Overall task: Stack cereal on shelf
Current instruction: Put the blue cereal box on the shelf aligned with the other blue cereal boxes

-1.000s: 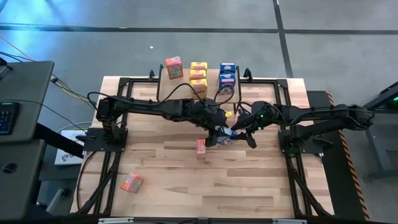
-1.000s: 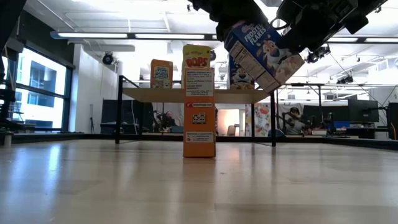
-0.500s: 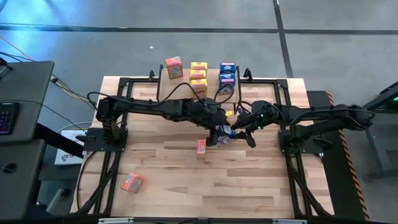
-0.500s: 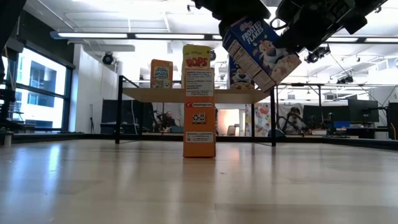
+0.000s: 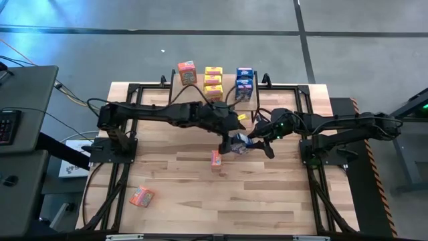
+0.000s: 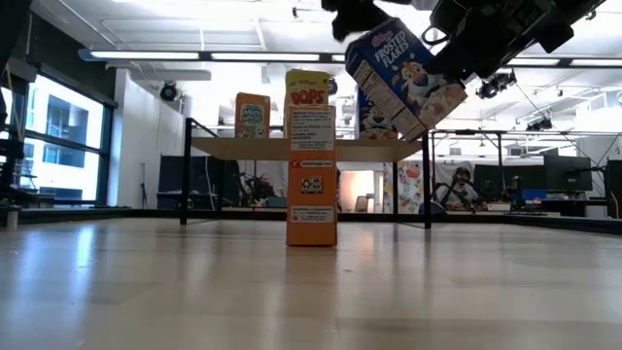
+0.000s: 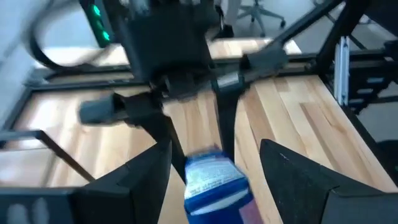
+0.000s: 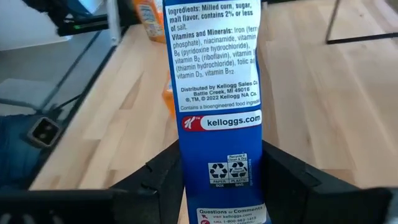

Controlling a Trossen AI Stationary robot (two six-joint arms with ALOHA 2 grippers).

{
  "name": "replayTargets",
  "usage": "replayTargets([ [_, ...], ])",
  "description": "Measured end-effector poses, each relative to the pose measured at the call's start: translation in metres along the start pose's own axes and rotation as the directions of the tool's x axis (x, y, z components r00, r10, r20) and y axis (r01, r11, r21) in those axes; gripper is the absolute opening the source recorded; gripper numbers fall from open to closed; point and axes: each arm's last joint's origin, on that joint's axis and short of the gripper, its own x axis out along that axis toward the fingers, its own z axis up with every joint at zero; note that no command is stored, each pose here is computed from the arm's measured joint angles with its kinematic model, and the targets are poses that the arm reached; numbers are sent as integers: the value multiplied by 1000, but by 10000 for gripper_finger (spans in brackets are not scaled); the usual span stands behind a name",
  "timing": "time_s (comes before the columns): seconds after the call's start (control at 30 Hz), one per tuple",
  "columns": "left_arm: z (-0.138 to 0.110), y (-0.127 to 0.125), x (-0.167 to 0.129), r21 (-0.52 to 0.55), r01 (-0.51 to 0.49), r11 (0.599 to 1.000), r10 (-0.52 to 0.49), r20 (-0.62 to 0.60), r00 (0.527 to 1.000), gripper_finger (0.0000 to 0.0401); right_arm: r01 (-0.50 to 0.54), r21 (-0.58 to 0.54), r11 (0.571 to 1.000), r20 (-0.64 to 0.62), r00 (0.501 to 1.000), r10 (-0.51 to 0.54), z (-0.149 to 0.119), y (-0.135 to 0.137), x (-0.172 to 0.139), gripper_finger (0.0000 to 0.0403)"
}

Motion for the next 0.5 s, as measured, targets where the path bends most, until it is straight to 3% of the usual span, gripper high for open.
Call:
replayTargets([
  [0.2,13,-1,-35,29,-58,998,58,12,998,237,93,-17,996,26,995,-92,2,-2,-1,169],
  [0.5,15,-5,-79,56,-85,995,85,11,996,237,135,-78,988,154,981,-122,15,-3,-10,169],
])
